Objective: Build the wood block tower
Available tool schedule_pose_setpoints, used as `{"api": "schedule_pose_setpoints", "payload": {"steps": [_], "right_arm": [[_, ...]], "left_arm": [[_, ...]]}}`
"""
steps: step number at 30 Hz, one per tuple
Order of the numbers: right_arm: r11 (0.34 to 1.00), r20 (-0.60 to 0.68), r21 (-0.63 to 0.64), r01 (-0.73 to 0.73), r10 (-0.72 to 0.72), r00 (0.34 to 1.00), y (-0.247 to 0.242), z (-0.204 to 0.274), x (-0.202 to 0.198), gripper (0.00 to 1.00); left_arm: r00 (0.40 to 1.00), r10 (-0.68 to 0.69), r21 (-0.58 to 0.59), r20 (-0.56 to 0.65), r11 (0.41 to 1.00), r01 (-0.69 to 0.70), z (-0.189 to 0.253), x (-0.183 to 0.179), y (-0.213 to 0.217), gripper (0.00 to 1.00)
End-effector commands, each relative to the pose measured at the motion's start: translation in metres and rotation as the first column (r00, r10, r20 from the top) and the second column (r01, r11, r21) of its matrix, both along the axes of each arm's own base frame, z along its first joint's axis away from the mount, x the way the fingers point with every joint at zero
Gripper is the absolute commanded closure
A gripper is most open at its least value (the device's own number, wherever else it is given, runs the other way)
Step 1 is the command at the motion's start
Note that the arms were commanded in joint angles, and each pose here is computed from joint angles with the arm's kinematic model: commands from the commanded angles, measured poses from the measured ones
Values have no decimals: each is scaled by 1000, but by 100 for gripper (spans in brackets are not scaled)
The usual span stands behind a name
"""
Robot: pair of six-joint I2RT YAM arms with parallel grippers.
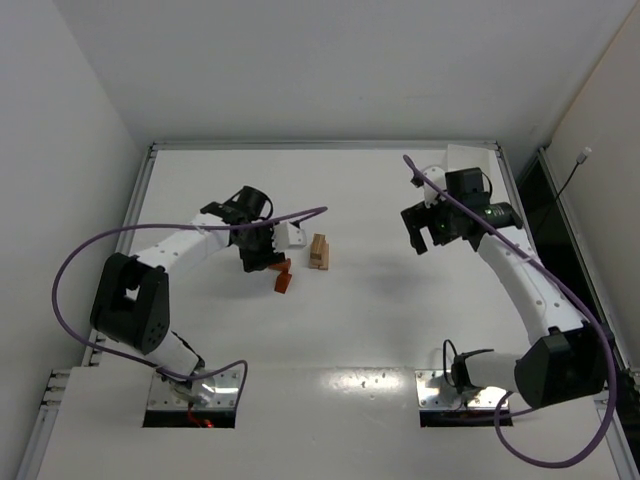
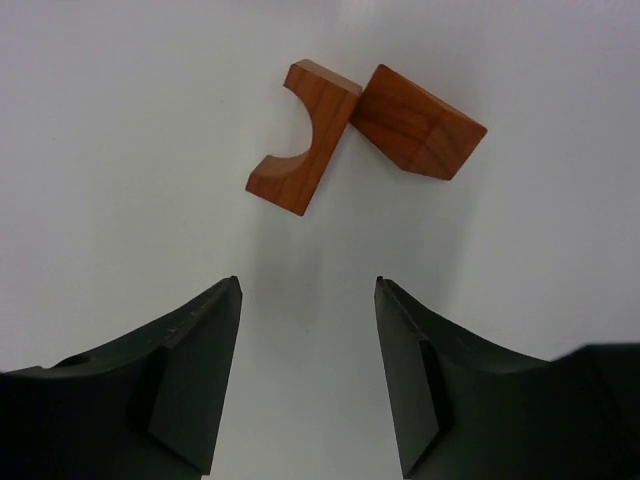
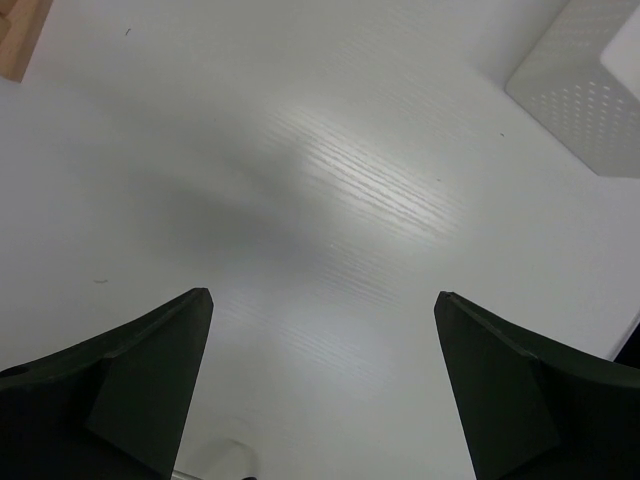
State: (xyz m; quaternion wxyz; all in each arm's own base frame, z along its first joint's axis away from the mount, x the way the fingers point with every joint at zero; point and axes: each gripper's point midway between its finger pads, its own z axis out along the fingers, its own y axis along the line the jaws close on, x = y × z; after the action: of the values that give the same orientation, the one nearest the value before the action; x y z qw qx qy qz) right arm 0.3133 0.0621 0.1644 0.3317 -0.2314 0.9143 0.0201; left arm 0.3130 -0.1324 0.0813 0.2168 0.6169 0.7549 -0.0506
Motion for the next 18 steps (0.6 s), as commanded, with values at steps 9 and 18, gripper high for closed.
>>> {"api": "schedule_pose_setpoints", "payload": {"steps": [9, 18], "right_arm": [[998, 17, 48, 34, -35, 999, -15, 3, 3, 9], [996, -16, 64, 70, -69, 998, -24, -2, 0, 9]], "left_arm": [[958, -248, -32, 146, 966, 255, 2, -1, -37, 29], [927, -311, -6, 208, 948, 319, -15, 13, -49, 34]]}}
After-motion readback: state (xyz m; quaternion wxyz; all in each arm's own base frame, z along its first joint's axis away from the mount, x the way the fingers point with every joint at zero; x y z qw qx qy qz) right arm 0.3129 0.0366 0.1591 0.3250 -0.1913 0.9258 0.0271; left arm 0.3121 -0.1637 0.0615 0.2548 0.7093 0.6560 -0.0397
